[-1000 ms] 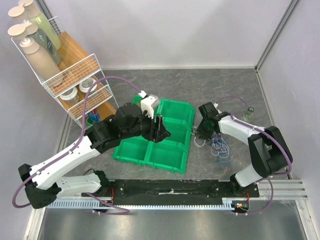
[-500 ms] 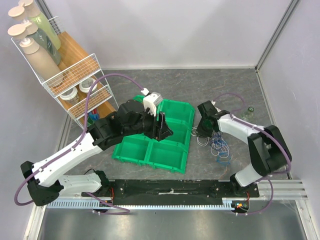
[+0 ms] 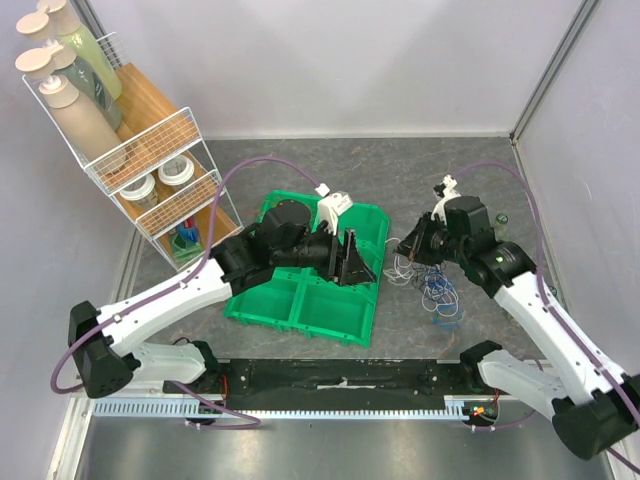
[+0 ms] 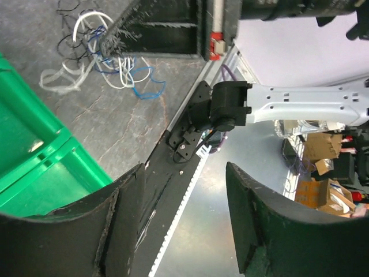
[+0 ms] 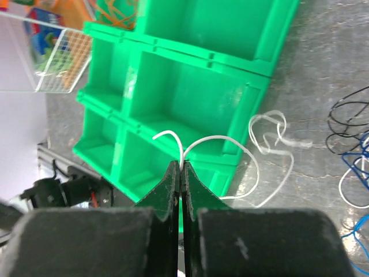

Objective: Untangle the cables

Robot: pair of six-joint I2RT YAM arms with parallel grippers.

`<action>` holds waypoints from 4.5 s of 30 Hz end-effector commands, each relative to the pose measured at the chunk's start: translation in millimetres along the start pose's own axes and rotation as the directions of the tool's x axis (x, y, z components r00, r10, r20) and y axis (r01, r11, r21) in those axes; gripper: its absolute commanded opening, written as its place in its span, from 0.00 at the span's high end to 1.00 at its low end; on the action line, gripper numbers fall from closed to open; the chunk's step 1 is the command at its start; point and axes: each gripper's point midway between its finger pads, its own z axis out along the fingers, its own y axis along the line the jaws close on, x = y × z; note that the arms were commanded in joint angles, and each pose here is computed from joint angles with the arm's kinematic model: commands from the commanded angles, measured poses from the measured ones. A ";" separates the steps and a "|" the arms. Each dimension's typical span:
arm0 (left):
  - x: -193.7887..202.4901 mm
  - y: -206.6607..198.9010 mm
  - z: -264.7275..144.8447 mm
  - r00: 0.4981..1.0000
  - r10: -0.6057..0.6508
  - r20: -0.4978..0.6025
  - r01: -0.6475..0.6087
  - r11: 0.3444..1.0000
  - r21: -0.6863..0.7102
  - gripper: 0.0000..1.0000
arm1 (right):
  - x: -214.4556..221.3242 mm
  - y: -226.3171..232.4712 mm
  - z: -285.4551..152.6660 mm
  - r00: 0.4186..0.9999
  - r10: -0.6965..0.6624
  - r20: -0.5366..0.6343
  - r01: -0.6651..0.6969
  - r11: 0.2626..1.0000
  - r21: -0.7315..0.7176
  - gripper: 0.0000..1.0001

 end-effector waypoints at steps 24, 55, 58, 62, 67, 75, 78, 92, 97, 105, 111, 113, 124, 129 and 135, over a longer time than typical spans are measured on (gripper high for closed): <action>-29.6 -54.2 53.7 0.998 -0.012 0.058 -0.003 0.971 0.240 0.40 | -35.2 115.8 -121.2 0.988 0.133 0.073 -0.089 0.896 -0.435 1.00; -66.5 15.1 -67.3 0.944 0.095 0.315 0.024 0.935 -0.353 0.98 | 12.8 19.0 -76.0 0.986 -0.166 -0.032 0.163 0.983 -0.081 0.72; -70.5 40.6 -78.8 0.935 0.151 0.321 0.026 0.873 -0.487 0.98 | 14.1 17.8 -77.6 0.986 -0.164 -0.031 0.162 0.984 -0.078 0.71; -70.1 85.3 -101.7 0.932 0.210 0.295 0.054 0.724 -0.688 0.98 | 17.1 10.1 -80.4 0.986 -0.162 -0.043 0.160 0.986 -0.040 0.70; -51.7 139.7 -121.3 0.947 0.176 0.270 0.118 0.590 -0.799 0.98 | 20.4 5.7 -80.7 0.987 -0.155 -0.052 0.154 0.988 -0.024 0.70; 5.1 229.1 -107.5 0.965 -0.030 0.262 0.237 0.532 -0.812 0.93 | 27.8 -2.5 -77.5 0.986 -0.148 -0.080 0.149 0.989 -0.002 0.70; 16.2 234.8 -103.7 0.964 -0.100 0.247 0.263 0.501 -0.824 0.54 | 31.7 -8.1 -76.5 0.985 -0.146 -0.088 0.148 0.989 0.016 0.69; -1.9 154.7 -56.7 0.959 -0.216 0.182 0.281 0.806 -0.520 0.32 | 31.9 -125.5 -72.8 0.999 -0.011 -0.039 0.033 0.783 0.621 0.67; 8.1 113.7 -24.0 0.982 -0.167 0.092 0.190 0.891 -0.413 0.30 | 17.8 -144.6 -51.9 0.997 -0.038 -0.072 0.076 0.741 0.667 0.66; 21.2 50.4 17.0 0.997 -0.082 -0.012 0.076 0.963 -0.260 0.29 | -6.9 -170.9 -14.7 0.997 -0.005 -0.079 0.050 0.815 0.577 0.62; 42.2 21.3 35.7 0.995 -0.047 -0.091 0.030 0.983 -0.179 0.29 | -27.2 -165.3 10.9 0.992 -0.092 -0.089 0.124 0.854 0.506 0.50; 48.0 15.2 38.8 0.994 -0.027 -0.103 0.011 0.988 -0.153 0.29 | -25.7 -172.5 22.0 0.992 -0.090 -0.089 0.123 0.851 0.511 0.48; 55.4 5.2 40.6 0.999 -0.051 -0.002 0.050 0.994 -0.096 0.28 | -42.2 -172.1 49.1 0.985 -0.171 -0.023 0.163 0.876 0.454 0.86; 50.4 -9.2 42.0 0.990 -0.115 0.080 0.113 0.993 0.033 0.27 | -52.7 -140.9 33.2 0.976 -0.214 0.042 0.185 0.916 0.357 1.00; 30.2 -30.3 44.7 0.988 -0.105 0.115 0.094 0.991 0.098 0.26 | -92.7 -68.9 -27.3 0.948 -0.221 0.227 0.172 0.961 0.216 1.00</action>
